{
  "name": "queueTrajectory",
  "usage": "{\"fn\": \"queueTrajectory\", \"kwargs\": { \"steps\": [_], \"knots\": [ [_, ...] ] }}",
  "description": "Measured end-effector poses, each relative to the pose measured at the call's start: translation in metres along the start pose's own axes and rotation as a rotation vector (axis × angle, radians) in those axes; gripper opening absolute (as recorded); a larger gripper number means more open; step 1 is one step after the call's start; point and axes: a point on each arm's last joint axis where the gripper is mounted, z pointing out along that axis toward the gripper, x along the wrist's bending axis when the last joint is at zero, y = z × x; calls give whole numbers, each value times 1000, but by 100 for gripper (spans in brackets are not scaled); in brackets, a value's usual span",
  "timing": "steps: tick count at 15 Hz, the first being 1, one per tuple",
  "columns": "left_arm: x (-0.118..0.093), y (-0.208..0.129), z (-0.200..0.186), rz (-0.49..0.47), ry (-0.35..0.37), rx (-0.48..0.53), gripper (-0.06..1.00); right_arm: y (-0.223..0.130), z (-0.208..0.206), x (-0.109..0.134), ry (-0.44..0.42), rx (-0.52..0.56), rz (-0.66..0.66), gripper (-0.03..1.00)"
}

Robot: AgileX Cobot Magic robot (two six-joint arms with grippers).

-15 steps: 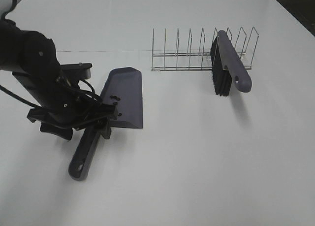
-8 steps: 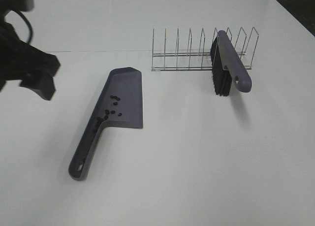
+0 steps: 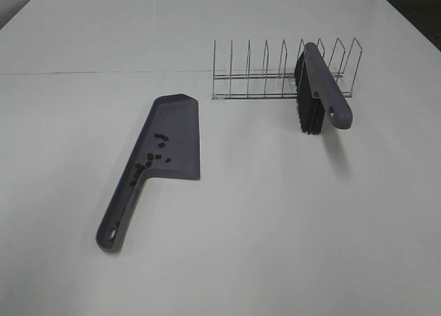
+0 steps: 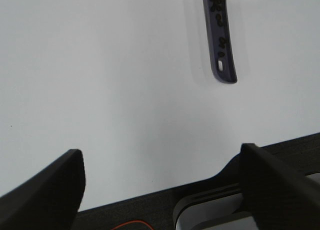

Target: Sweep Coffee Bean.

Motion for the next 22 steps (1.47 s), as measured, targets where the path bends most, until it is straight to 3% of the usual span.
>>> {"fn": "queueTrajectory", "kwargs": {
  "steps": [1,2,4,8,11,14,17,19,21,22],
  "knots": [
    [3,-12,-1,-2,-6,-18,78,-2,-1,0,0,-15,-5,71],
    [14,-49,-6,-13,-39,-128,78,-9,-9,1,4,-97,-32,71],
    [20,-72,-13,-26,-94,-317,78,-15,-17,3,8,-192,-72,71],
    [27,-90,-25,-37,-147,-524,78,-18,-17,5,26,-273,-103,71],
    [26,-90,-26,1,-154,-540,78,-17,-12,7,48,-296,-115,71],
    [17,-87,-26,156,-207,-603,78,-16,-12,7,51,-298,-115,71],
    [12,-85,-22,146,-257,-639,78,-16,-12,7,51,-298,-115,71],
    [11,-87,-25,136,-286,-612,78,-16,-12,7,51,-298,-115,71],
    [12,-98,-22,151,-277,-465,78,-16,-12,7,51,-298,-115,71],
    [12,-100,-21,152,-274,-443,78,-16,-12,7,51,-298,-115,71]
  ]
}}
